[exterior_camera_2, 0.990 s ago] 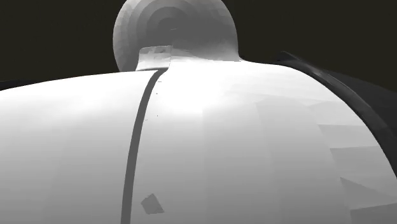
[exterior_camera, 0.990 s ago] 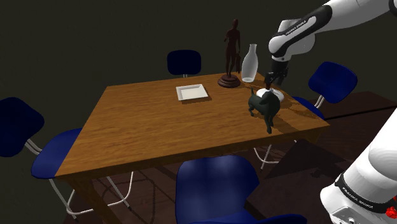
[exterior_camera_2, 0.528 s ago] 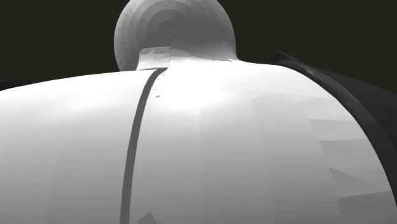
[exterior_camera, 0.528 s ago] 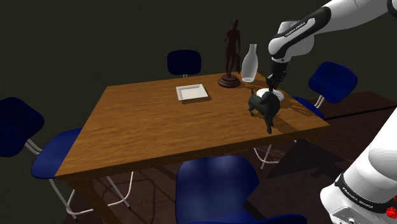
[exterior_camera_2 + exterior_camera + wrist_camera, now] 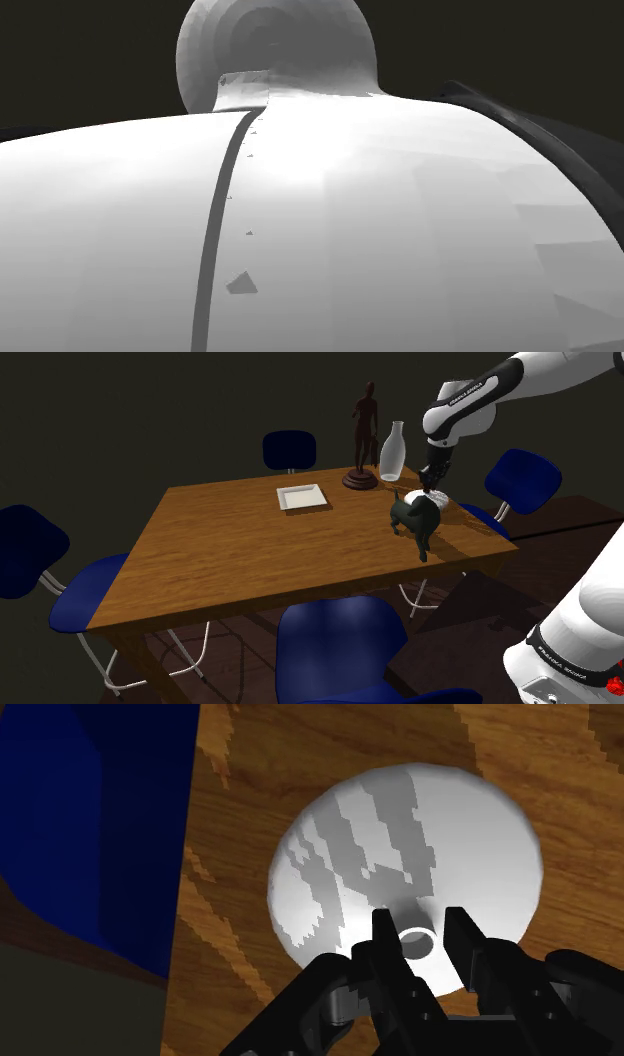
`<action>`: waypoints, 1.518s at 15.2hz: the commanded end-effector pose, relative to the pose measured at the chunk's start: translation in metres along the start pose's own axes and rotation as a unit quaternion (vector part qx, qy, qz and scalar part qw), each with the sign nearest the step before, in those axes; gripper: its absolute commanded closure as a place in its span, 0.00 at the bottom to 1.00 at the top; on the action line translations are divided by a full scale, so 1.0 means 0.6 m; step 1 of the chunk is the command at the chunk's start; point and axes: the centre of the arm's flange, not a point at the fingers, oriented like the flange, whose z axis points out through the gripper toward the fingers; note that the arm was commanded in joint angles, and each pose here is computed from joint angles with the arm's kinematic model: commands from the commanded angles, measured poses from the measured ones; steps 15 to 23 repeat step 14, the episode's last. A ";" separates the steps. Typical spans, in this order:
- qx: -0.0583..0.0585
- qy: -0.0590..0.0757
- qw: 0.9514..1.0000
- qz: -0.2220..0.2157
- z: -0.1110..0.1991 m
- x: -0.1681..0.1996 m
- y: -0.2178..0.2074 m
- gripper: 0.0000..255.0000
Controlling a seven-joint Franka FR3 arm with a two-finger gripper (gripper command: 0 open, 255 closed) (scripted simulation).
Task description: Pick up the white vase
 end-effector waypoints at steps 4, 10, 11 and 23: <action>0.000 0.000 1.000 0.000 -0.043 0.000 0.001 1.00; 0.000 0.000 1.000 0.000 -0.095 0.002 0.004 1.00; 0.000 0.000 1.000 0.000 -0.104 0.002 0.004 1.00; 0.000 0.000 1.000 0.000 -0.114 0.002 0.004 1.00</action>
